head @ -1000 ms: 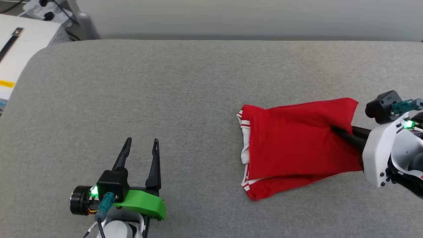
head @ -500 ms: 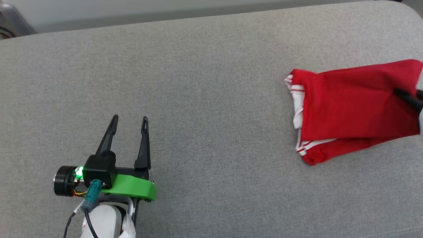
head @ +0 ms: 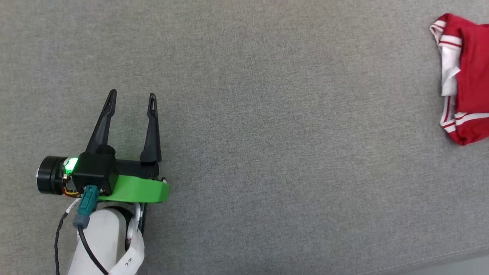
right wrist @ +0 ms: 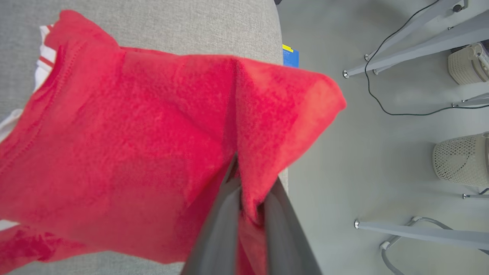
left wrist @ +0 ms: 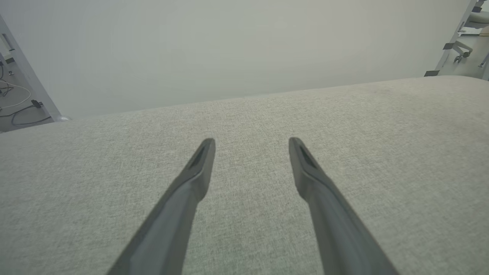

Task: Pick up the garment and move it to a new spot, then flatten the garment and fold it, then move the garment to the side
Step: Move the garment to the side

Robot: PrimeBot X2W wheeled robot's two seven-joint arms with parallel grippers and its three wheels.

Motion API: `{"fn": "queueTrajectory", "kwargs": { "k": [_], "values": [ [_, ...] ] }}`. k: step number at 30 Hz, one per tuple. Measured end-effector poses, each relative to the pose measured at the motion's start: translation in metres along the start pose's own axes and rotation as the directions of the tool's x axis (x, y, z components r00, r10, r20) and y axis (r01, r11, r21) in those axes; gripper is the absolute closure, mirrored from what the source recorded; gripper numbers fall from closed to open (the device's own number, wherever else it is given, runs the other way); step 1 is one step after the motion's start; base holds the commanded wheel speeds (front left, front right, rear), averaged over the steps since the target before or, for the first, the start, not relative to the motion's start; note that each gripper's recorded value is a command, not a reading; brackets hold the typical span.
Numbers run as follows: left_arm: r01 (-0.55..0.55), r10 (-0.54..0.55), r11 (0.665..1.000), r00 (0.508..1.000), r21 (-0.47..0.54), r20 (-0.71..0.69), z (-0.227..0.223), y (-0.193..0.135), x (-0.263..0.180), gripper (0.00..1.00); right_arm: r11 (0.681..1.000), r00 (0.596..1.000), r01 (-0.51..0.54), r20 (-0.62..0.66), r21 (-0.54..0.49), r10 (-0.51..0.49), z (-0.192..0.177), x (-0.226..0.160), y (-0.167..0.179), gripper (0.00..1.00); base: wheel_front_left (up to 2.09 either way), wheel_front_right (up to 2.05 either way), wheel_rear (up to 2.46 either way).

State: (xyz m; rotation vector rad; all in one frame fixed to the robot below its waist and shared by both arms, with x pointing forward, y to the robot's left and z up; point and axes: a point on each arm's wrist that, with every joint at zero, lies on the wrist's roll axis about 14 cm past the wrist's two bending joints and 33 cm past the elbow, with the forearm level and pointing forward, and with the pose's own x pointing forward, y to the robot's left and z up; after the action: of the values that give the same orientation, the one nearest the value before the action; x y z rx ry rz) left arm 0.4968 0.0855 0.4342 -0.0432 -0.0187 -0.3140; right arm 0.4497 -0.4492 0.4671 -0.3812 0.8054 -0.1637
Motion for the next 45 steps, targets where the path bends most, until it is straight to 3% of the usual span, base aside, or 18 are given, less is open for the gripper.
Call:
{"fn": "queueTrajectory", "kwargs": {
  "k": [6,11,12,13,20,24,32,37,42,45],
  "values": [
    [0.004,-0.004,1.0,0.999,-0.012,-0.039,-0.023,0.002,0.005,0.0,0.995,0.994,0.1,-0.043,0.029,-0.099,-0.016,0.017,-0.029,1.0,0.0,0.0,0.0],
    [-0.001,0.001,1.0,0.999,-0.01,-0.043,-0.025,0.004,0.004,0.0,0.993,0.995,0.1,-0.017,0.062,-0.099,-0.016,0.027,-0.023,1.0,0.0,0.0,0.0],
    [-0.001,0.001,1.0,0.999,-0.009,-0.04,-0.023,0.004,0.004,0.0,0.992,0.995,0.103,-0.007,0.066,-0.103,-0.015,0.027,-0.023,0.64,0.0,0.0,0.0],
    [-0.001,0.001,1.0,0.999,-0.008,-0.036,-0.021,0.003,0.004,0.0,0.992,0.994,0.111,0.001,0.066,-0.111,-0.014,0.027,-0.025,0.0,0.0,0.0,0.0],
    [-0.016,0.016,1.0,1.0,0.003,-0.009,-0.003,0.006,-0.001,0.0,0.984,0.979,0.162,0.111,0.068,-0.169,0.002,0.015,-0.042,0.0,0.0,0.0,0.0],
    [-0.033,0.033,0.999,0.999,0.005,-0.004,0.008,0.008,-0.011,0.0,0.984,0.94,0.166,0.291,0.073,-0.18,0.034,0.0,-0.044,0.0,0.0,0.0,0.0],
    [-0.08,0.08,0.997,0.997,0.002,0.001,0.028,0.012,-0.041,0.0,0.982,0.724,0.129,0.664,0.137,-0.188,0.115,-0.05,-0.03,0.0,0.0,0.0,0.0],
    [-0.114,0.114,0.993,0.993,0.005,0.021,0.043,0.017,-0.057,0.0,0.985,0.595,0.05,0.787,0.164,-0.161,0.148,-0.08,0.002,0.0,0.0,0.0,0.0],
    [-0.153,0.152,0.988,0.987,0.01,0.042,0.056,0.025,-0.073,0.0,0.986,0.4,-0.018,0.905,0.165,-0.144,0.177,-0.133,0.044,0.0,0.0,0.0,0.0],
    [-0.178,0.177,0.984,0.983,0.015,0.049,0.062,0.031,-0.084,0.0,0.984,0.344,-0.08,0.93,0.162,-0.125,0.174,-0.153,0.08,0.0,0.0,0.0,0.0]
  ]
}}
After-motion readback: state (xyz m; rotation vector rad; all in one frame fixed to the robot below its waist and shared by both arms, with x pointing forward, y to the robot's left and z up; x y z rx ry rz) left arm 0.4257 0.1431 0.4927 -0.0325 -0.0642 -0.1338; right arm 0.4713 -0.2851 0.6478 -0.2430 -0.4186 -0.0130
